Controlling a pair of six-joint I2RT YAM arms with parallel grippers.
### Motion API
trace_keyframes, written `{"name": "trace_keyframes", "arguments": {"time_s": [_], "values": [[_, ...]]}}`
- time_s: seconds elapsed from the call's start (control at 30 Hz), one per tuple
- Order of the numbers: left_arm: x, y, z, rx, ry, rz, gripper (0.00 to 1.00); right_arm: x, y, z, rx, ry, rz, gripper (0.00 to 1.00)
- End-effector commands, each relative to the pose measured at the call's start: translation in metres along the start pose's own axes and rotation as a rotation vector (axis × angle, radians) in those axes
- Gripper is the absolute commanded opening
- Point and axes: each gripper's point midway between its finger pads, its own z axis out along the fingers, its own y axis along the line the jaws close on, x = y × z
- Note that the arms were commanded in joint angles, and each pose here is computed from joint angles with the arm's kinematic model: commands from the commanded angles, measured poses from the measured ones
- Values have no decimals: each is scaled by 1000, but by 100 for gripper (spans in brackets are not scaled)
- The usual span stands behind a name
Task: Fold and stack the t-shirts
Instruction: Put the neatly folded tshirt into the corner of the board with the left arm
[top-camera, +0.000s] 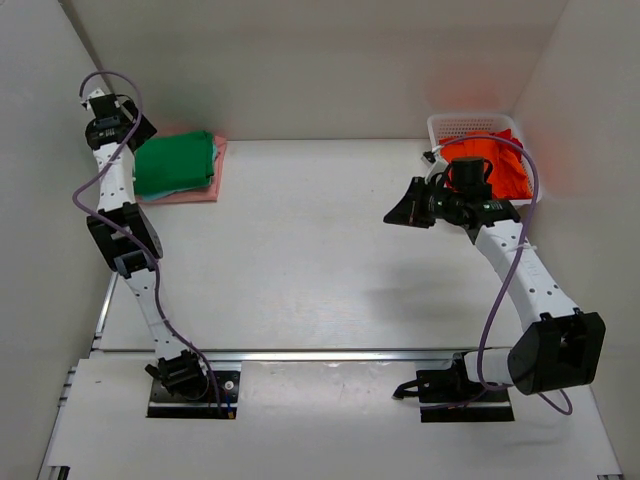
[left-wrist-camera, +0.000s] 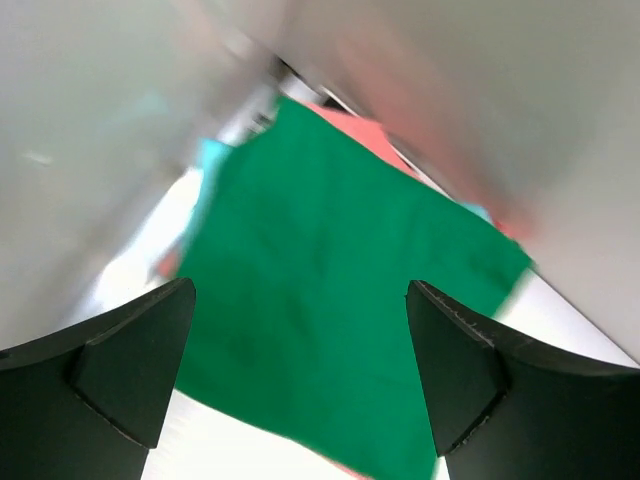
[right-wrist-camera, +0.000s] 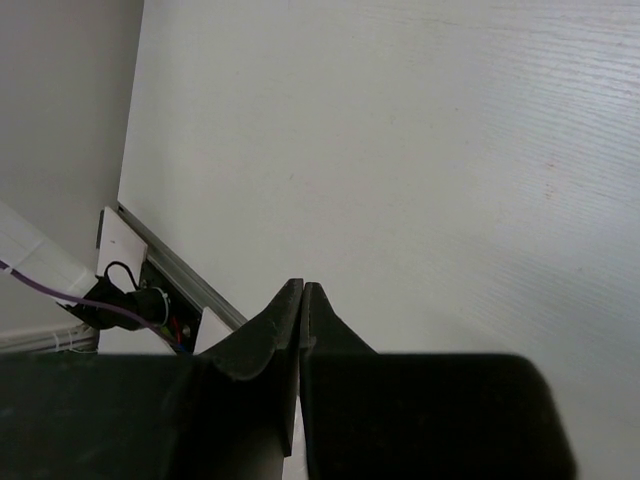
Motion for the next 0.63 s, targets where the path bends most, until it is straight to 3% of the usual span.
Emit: {"name": "trace_keyframes", "arguments": {"time_s": [0.0,0.07,0.2,0.27,0.37,0.5,0.6], "values": [[-44,-74,-71,296,-60,-66,99,-9,16,-2,-34,-63,-33,0],[-31,-122,-100,479,-29,-25,98,-4,20,1,-45,-64,-29,0],[39,-163,-149,552,142,21,99,-2,18,3,-32,-99,-27,0],[107,-167,-172,511,288,99,98,0,18,1,-31,-115,-17,0],[163,-165,-218,577,368,200,99,1,16,-3,-23,-153,-18,0],[193,-147,-254,615,428,232,99,9,15,-9,-21,-183,-20,0],[201,-143,-274,606,406,297,99,13,10,-10,9,-178,-45,0]]}}
